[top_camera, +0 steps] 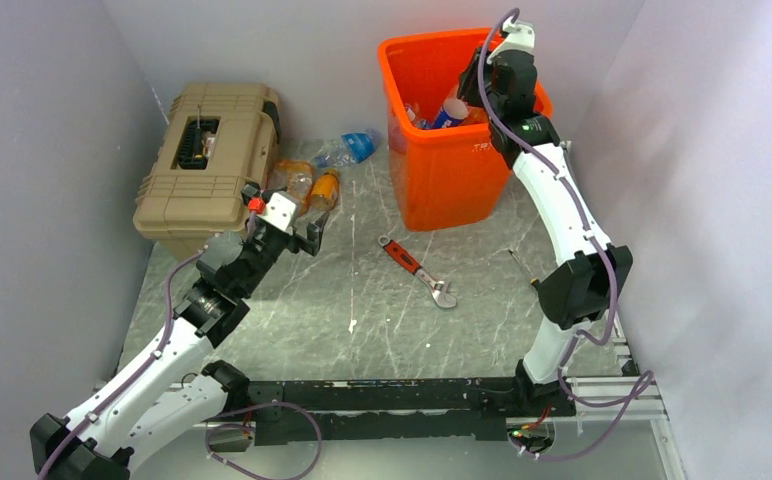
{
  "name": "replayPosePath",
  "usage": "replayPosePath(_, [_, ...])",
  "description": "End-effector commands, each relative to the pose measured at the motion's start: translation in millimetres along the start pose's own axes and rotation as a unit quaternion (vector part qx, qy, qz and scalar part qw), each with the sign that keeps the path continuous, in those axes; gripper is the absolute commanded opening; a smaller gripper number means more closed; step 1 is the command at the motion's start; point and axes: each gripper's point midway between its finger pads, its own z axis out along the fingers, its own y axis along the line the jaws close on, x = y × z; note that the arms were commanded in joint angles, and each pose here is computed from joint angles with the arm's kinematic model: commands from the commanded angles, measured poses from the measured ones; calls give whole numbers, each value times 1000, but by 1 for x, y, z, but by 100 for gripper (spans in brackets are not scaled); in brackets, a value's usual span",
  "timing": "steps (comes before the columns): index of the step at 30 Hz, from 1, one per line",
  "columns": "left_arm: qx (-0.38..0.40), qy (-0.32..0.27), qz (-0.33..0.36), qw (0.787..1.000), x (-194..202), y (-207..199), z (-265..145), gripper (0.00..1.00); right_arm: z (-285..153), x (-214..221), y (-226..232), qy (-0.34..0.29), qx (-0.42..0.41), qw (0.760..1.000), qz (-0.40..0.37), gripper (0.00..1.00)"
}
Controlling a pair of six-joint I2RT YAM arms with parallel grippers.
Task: Put the plastic bottles in the bin
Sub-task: Place the plastic bottle in the trash bin.
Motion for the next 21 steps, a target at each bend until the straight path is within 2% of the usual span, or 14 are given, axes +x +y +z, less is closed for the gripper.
replayPosePath(1, [6,-28,1,1000,-17,0,1,99,-6,17,28,42,-74,996,22,0])
replayPosePath(4, [8,-25,0,1000,-16,-1,2,100,-5,31,39,72,-101,992,17,0])
replayPosePath(6, [8,-24,0,1000,-15,-1,2,99,-2,38,39,86,-86,993,1,0])
replayPosePath(9, [3,-24,-1,1000,-15,0,2,99,-7,35,41,70,-40,995,-52,0])
replayPosePath(12, [-10,-21,-1,1000,-14,5,3,99,-13,34,56,68,-34,993,-92,0])
replayPosePath(17, [-61,-12,-9,998,-16,23,0,99,-5,53,57,102,-30,990,-93,0])
replayPosePath(21, [-78,-56,-8,995,-34,31,-14,99,-2,74,53,139,-27,987,-82,0])
